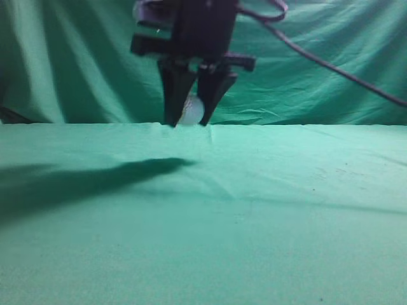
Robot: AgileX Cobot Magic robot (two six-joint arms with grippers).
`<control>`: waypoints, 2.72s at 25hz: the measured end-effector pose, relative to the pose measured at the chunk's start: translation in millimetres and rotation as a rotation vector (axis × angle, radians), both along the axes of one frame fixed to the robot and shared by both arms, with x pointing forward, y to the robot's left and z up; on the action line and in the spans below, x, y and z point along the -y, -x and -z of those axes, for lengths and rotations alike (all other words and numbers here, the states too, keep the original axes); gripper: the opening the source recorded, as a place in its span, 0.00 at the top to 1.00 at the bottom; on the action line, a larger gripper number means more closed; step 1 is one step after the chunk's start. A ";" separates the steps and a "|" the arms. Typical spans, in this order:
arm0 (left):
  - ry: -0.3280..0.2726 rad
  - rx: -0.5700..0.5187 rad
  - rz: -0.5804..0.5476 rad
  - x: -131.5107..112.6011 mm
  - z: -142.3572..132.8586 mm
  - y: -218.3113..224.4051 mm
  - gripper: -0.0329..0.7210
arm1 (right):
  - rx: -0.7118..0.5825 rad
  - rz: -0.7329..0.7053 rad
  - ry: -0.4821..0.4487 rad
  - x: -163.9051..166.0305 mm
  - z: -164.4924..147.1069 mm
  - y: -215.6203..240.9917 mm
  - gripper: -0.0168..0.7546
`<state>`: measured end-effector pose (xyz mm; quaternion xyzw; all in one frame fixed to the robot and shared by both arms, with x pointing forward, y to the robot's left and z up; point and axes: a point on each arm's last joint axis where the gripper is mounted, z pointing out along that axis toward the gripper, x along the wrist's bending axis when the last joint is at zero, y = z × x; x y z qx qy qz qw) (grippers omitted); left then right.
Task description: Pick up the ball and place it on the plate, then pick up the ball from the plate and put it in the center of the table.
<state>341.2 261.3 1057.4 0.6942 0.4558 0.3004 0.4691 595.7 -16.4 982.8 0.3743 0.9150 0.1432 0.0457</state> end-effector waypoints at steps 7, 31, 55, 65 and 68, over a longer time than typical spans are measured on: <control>-0.002 -0.002 -0.008 -0.7 5.5 -0.2 0.96 | -0.011 -0.010 0.009 -18.2 29.5 -17.0 0.55; 0.000 0.008 -0.013 -1.0 4.6 -0.7 0.96 | -0.003 -0.023 0.002 -22.0 19.7 -19.3 0.24; 0.083 0.055 0.013 0.0 -3.5 15.0 0.96 | 0.363 0.099 -0.150 95.8 -237.0 108.9 0.98; 0.052 0.114 0.042 -5.0 20.7 42.8 0.96 | 0.453 0.089 -0.258 163.9 -182.6 199.7 0.98; 0.047 0.101 0.043 -5.0 25.5 42.8 0.96 | 0.497 0.087 -0.302 182.5 -162.6 224.3 0.98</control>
